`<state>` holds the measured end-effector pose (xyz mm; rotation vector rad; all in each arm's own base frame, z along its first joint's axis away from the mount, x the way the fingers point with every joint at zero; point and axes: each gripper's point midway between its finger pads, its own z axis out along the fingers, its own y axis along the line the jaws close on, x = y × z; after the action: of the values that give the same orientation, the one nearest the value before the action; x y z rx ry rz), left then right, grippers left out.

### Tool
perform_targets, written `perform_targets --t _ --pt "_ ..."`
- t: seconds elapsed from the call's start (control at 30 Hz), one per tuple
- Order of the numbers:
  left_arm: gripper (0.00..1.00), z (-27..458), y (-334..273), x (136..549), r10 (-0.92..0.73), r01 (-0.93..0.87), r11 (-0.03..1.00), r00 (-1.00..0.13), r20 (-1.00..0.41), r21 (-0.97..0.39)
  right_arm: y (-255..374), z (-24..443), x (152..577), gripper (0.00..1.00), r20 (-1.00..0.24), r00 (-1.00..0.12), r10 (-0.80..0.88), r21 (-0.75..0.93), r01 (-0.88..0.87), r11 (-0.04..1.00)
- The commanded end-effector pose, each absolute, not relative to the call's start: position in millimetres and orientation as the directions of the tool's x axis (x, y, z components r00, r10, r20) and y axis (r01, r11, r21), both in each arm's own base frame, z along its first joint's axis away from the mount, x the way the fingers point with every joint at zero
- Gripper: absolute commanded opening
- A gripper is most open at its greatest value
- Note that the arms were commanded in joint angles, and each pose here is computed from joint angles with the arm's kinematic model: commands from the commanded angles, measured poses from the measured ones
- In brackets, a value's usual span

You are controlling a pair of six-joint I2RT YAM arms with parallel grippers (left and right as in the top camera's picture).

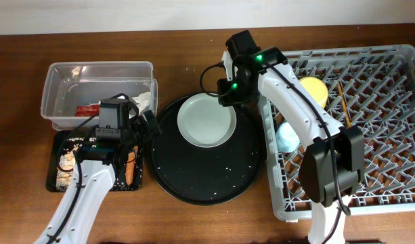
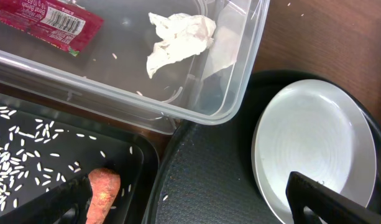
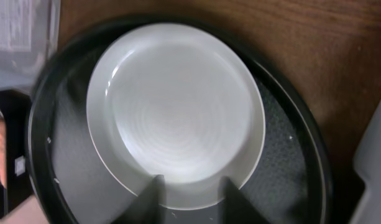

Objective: Sort waste into correct bins and load items into the dishwasher rack
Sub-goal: 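Reach the right gripper to the white plate and grasp its rim, then carry the white plate right and stand it in the dish rack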

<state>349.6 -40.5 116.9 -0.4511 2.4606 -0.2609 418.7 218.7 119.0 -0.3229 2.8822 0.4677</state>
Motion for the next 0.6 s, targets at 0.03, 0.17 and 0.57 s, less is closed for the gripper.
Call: perform_targets --t 0.03,0.17,0.57 --pt "0.99 119 -41 349 -0.389 -0.258 0.917 -0.748 -0.538 -0.303 213 96 417 0.24 -0.213 -0.969 -0.128 0.256 -0.182 0.95" --pt "0.99 119 -41 349 -0.389 -0.258 0.917 -0.748 -0.538 -0.304 196 66 417 0.24 -0.212 -0.972 -0.096 0.172 -0.134 0.976" --pt "0.99 119 -41 349 -0.389 -0.258 0.917 -0.748 -0.538 -0.304 185 14 403 0.31 -0.2 -0.977 -0.069 0.143 -0.099 0.985"
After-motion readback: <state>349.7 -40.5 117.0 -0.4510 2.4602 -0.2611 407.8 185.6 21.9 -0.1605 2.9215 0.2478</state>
